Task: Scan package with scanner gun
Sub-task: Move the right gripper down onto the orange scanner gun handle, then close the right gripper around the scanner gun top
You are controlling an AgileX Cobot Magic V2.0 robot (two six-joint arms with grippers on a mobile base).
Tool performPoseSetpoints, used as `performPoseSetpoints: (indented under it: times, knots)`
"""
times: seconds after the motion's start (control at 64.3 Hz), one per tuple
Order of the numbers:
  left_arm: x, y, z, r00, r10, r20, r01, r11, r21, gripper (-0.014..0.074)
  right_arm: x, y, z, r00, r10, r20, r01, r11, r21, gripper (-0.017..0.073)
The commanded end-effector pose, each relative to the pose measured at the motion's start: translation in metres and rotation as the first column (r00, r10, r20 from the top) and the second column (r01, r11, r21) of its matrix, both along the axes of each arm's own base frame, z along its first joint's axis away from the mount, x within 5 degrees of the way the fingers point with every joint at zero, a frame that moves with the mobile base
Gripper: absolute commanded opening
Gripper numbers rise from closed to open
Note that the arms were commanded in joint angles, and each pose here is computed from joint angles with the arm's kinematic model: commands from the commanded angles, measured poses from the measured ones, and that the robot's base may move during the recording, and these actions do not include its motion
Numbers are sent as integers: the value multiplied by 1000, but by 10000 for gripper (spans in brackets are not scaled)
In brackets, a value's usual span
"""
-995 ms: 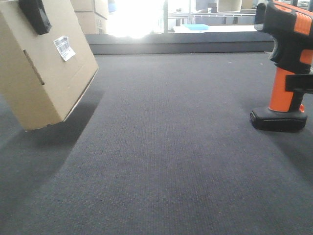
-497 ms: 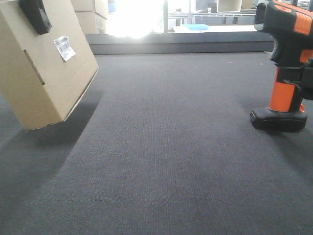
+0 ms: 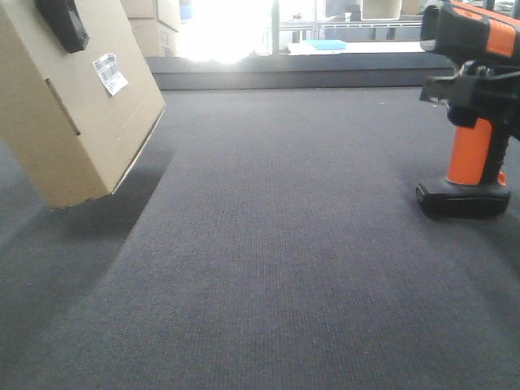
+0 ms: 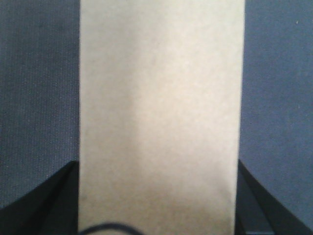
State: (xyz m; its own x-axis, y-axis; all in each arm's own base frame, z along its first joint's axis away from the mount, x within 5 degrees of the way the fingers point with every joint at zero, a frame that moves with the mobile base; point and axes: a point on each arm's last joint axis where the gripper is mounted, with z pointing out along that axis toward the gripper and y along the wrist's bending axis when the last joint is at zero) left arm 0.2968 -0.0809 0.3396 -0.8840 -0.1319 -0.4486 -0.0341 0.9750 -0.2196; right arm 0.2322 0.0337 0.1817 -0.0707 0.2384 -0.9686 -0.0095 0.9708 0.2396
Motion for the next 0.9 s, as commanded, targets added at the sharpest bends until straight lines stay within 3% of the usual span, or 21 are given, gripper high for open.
performPoseSetpoints:
  times: [0.0, 0.513, 0.886]
  knots:
    - [0, -1, 7, 999, -3, 37, 4, 1000, -13, 88, 3, -3, 1, 999, -53, 0, 53, 998, 30, 562]
    - [0, -1, 7, 999, -3, 40, 4, 1000, -14, 88, 19, -4, 7, 994, -104, -41, 107, 991, 82, 562]
    - [0, -1, 7, 999, -3, 43, 4, 1000, -15, 88, 25, -4, -3, 989, -124, -80, 130, 988, 80, 562]
